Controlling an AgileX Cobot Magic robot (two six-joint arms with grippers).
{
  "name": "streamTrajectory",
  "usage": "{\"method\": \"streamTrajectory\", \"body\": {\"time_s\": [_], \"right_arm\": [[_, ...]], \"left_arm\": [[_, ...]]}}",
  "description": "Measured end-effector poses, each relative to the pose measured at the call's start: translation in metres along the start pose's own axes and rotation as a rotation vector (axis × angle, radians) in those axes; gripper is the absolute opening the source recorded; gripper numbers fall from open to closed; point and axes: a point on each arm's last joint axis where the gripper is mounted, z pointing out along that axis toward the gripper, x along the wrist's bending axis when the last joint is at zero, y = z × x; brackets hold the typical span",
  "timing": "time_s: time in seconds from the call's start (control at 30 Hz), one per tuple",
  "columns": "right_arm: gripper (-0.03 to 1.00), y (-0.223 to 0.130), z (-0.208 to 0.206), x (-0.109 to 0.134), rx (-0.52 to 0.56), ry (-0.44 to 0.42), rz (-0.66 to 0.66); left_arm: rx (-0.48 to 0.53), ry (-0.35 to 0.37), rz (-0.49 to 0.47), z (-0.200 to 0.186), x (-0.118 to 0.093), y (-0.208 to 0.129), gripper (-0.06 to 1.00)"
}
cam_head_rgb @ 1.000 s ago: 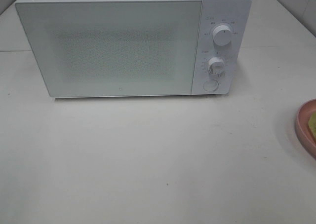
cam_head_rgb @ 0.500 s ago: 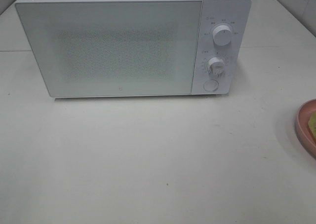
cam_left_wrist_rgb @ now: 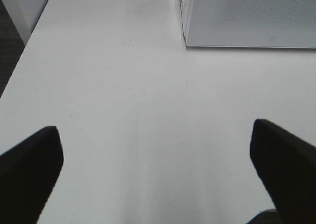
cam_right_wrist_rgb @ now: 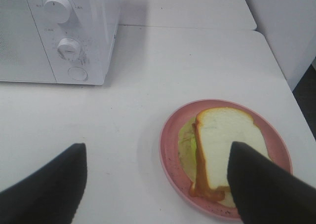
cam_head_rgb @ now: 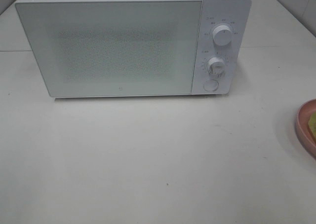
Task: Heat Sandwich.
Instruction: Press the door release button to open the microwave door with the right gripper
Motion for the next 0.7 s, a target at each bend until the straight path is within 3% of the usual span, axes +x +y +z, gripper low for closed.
{"method": "streamTrajectory", "body": {"time_s": [0.7], "right_arm": [[0.76, 0.03, 0.062, 0.007, 0.027, 0.027, -0.011]], "left_arm": [[0.0, 0.0, 0.0, 0.0, 0.0, 0.0, 0.97]]}}
